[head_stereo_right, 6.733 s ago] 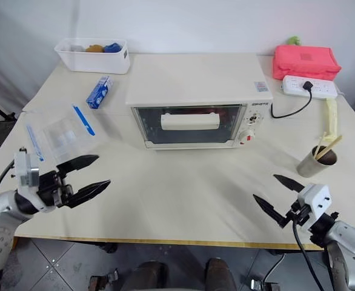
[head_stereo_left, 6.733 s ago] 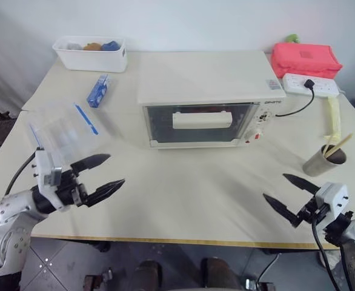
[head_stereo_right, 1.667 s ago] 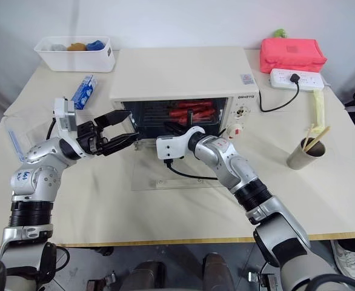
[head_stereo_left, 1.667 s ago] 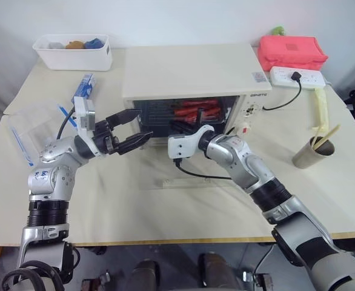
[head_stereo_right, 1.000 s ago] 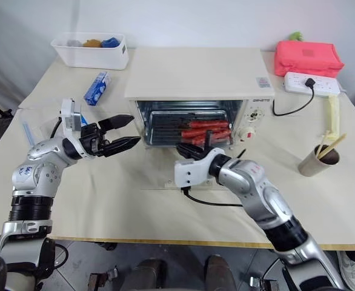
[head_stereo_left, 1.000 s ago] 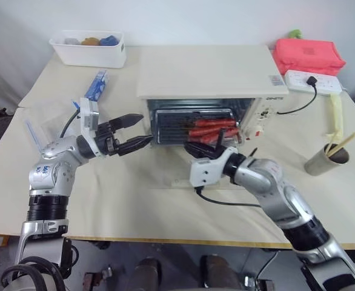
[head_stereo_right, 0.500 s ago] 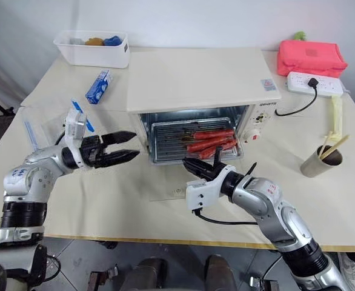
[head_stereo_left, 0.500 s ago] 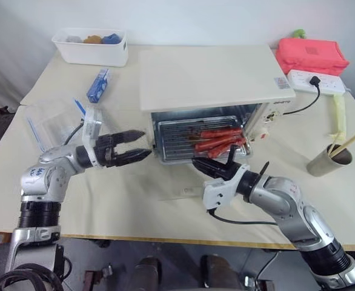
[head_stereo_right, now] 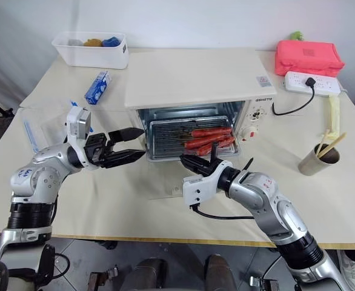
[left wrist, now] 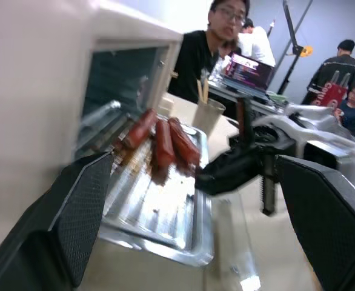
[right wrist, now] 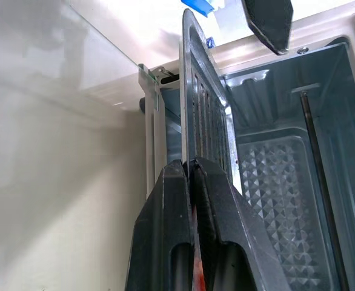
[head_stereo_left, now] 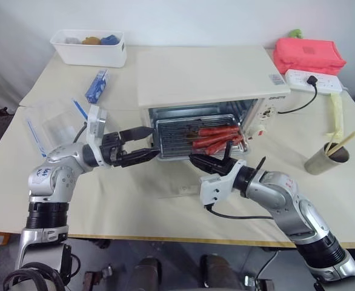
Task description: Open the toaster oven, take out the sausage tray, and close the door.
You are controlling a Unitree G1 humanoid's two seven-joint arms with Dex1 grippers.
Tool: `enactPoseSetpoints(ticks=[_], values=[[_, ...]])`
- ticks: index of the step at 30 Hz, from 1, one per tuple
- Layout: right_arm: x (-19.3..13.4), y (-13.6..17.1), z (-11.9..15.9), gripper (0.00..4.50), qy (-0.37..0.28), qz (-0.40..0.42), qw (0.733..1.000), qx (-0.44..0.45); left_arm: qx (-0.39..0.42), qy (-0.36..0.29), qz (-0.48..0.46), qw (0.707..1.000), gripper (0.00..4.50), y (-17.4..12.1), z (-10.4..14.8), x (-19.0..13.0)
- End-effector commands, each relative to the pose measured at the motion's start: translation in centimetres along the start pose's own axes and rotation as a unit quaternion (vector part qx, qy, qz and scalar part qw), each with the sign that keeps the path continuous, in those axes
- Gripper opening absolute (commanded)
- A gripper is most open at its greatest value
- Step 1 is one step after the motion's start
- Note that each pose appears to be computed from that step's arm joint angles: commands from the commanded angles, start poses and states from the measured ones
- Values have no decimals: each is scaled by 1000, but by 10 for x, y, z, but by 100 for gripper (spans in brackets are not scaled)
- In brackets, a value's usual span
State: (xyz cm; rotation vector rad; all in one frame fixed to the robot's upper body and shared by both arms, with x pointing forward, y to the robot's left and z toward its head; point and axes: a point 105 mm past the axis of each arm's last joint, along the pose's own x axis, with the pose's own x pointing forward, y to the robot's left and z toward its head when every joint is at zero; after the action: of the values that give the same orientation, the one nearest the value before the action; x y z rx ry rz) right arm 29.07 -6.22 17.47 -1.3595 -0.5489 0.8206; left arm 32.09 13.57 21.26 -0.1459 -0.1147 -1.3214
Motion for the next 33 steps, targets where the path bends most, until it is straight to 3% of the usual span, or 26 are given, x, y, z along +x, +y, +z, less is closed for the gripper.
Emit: enactPoseSetpoints(ticks=[1, 14, 17, 20, 28, 33], values=[[-12, -19, 12, 2, -25, -34, 999, -23, 38, -21, 32, 999, 450, 13, 13, -1], [-44, -14, 28, 2, -22, -39, 999, -19, -1, 2, 36, 999, 450, 25, -1, -2], [-45, -14, 29, 2, -18, -42, 999, -22, -61, 12, 29, 998, 450, 17, -5, -9], [-46, -13, 31, 2, -21, -40, 999, -20, -162, 63, 90, 981, 450, 22, -18, -20], [-46, -9, 32, 2, -29, -14, 999, -23, -321, 37, 47, 945, 450, -9, -18, -3], [-44, -6, 32, 2, -37, -3, 999, -20, -359, 23, 19, 933, 450, -24, -15, 3]])
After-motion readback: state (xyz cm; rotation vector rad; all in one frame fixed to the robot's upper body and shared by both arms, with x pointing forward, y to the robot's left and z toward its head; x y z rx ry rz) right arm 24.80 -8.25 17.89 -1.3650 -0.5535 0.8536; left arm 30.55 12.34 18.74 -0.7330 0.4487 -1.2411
